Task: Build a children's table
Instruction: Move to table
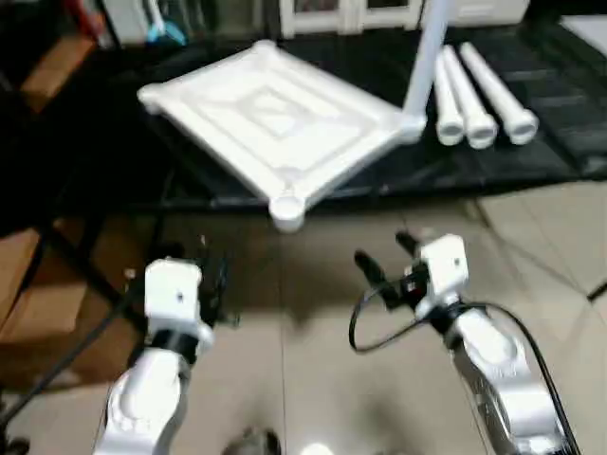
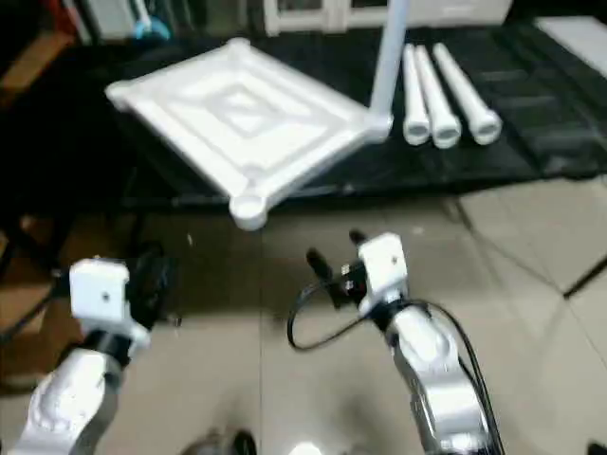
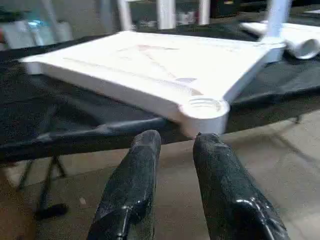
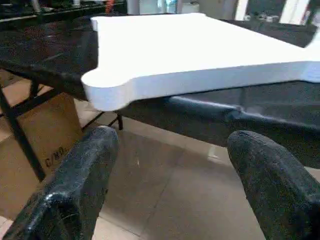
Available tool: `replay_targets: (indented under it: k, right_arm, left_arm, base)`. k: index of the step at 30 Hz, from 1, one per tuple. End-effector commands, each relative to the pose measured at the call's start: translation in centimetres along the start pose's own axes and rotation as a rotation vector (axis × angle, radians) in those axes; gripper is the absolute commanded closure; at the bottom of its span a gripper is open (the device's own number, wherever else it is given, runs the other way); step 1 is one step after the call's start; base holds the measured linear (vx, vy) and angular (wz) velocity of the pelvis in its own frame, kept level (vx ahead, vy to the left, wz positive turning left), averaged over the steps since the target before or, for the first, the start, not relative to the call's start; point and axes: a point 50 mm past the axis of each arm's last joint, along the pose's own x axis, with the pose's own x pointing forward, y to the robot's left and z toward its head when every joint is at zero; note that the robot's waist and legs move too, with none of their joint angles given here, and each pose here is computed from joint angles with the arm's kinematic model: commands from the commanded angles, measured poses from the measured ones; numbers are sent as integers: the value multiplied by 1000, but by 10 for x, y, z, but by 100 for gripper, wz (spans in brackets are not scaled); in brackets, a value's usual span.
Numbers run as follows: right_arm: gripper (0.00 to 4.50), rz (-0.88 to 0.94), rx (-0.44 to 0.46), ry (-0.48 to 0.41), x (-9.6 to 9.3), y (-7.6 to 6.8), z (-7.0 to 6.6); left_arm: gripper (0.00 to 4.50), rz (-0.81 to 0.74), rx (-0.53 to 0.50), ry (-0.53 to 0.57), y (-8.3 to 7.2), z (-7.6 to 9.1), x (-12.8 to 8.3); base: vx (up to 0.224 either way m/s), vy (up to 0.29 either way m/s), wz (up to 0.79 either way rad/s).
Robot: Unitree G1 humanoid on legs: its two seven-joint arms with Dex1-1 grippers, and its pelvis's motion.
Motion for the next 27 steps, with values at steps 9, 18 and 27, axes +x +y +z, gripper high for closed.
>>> replay_targets:
  k: [9, 18, 27]
  right_arm:
    - [64, -32, 4, -107, 1, -5, 21]
    - [64, -21, 3, -137, 6, -8, 29]
    - [64, -4, 21, -141, 5, -4, 29]
  left_arm:
    - [310, 26, -43, -37, 4, 7, 6]
    - [310, 29, -28, -109, 7, 29, 13]
    - [310, 22, -20, -112, 11, 32, 15]
  base:
    - [159, -15, 1]
    - [166, -42, 0]
    - [205, 44, -2]
